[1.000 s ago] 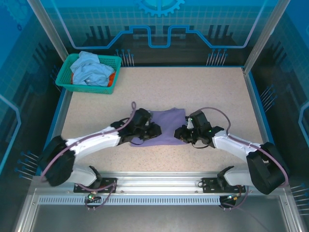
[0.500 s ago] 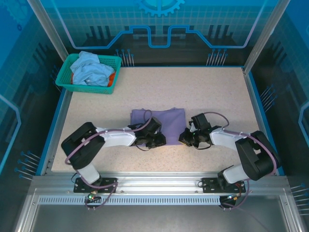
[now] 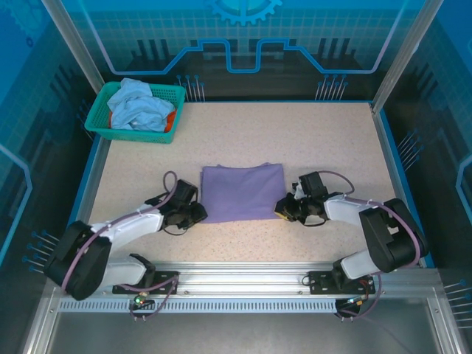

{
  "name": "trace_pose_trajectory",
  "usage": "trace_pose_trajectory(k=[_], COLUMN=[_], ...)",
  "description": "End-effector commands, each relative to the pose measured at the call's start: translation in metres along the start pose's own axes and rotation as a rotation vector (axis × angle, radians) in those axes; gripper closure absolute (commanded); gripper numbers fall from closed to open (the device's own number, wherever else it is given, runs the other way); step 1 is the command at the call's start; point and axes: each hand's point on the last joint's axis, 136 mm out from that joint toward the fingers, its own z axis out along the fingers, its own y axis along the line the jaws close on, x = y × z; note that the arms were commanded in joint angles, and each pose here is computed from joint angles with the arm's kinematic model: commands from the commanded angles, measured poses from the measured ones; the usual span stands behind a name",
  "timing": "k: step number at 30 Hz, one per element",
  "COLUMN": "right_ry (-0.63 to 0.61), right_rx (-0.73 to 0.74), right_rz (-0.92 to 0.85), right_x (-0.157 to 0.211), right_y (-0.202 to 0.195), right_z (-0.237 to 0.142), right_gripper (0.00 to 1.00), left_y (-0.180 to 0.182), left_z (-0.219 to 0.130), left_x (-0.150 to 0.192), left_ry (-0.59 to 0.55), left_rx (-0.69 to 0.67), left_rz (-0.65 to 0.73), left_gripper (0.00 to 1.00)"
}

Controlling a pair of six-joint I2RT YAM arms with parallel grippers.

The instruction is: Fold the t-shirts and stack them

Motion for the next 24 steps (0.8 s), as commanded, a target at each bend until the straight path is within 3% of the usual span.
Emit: trace_pose_trajectory(k=[1, 5, 8, 11, 13, 15, 21, 24], right_ry=[0.000, -0.076, -0.160, -0.177, -0.155, -0.122, -0.083, -0.015], right_rx=[0.120, 0.171, 0.247, 0.343, 0.393, 0.476, 0.615, 0.557], right_rz=[0.050, -0.085, -0.227, -0.328, -0.387, -0.443, -0.460, -0.436], right_x=[0.010, 0.007, 0.003, -0.001, -0.004, -0.010, -0.056, -0.072], right_y=[-0.031, -0.001, 0.031, 0.056, 0.069, 0.075, 0.068, 0.069], right_z=[-0.009, -0.037, -0.058, -0.061, -0.050, -0.035, 0.006, 0.028], right_gripper=[0.73, 0.58, 0.53, 0.51, 0.49, 0.46, 0.41, 0.42], left_y=[0.025, -0.005, -0.026, -0.039, -0.042, -0.045, -0.047, -0.044], left_z=[-0.016, -0.046, -0.069, -0.082, -0.084, -0.083, -0.074, -0.070], left_x=[-0.001, -0.013, -0.025, -0.033, -0.033, -0.028, -0.010, -0.004], left_ry=[-0.019, -0.065, -0.123, -0.175, -0.200, -0.217, -0.315, -0.317], left_rx=[-0.058, 0.046, 0.113, 0.166, 0.183, 0.201, 0.223, 0.256], left_rz=[-0.005, 0.018, 0.056, 0.102, 0.128, 0.174, 0.302, 0.295], left_gripper=[0.69, 0.61, 0.55, 0.42, 0.31, 0.25, 0.21, 0.20])
